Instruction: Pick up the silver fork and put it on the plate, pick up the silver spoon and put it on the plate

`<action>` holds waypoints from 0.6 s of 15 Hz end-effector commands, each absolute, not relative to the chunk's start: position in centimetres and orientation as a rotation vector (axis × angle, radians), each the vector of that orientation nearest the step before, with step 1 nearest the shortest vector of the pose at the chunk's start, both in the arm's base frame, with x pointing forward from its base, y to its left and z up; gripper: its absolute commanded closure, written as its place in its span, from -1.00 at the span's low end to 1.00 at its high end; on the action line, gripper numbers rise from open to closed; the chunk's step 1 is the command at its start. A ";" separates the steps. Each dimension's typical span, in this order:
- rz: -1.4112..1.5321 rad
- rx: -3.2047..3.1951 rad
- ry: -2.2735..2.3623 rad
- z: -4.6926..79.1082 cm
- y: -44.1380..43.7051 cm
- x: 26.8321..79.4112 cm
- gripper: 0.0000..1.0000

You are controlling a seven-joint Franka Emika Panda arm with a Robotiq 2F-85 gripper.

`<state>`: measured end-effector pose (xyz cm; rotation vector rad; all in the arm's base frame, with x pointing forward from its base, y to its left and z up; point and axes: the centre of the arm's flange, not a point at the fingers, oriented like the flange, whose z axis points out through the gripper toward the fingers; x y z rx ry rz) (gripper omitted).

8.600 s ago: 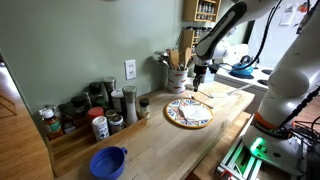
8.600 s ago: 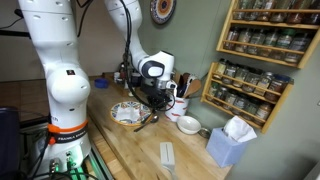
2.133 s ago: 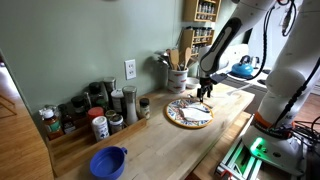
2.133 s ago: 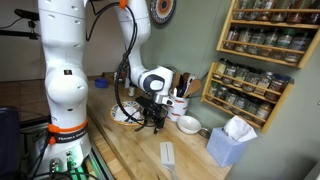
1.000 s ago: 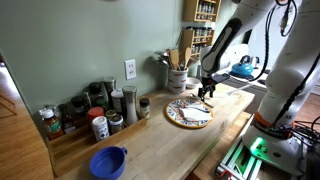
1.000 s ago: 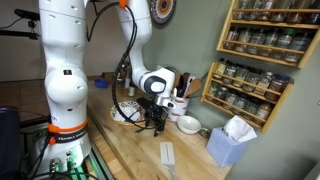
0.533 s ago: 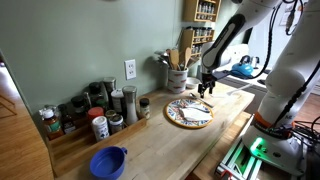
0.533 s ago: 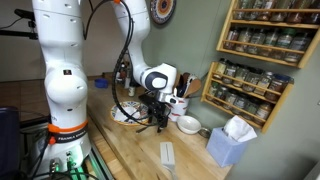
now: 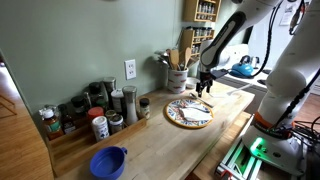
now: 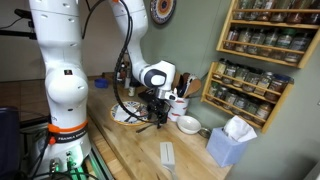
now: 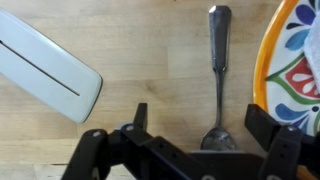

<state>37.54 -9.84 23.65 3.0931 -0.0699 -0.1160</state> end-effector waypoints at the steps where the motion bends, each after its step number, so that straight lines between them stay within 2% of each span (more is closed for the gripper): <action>1: -0.153 3.118 -0.041 22.7 -8.5 35.4 -1.00; 5: -0.181 3.117 -0.036 21.5 -8.3 35.8 -0.97; 7: -0.205 3.104 -0.057 20.9 -8.3 35.8 -0.90; 9: -0.213 3.101 -0.067 20.6 -8.4 35.7 -0.73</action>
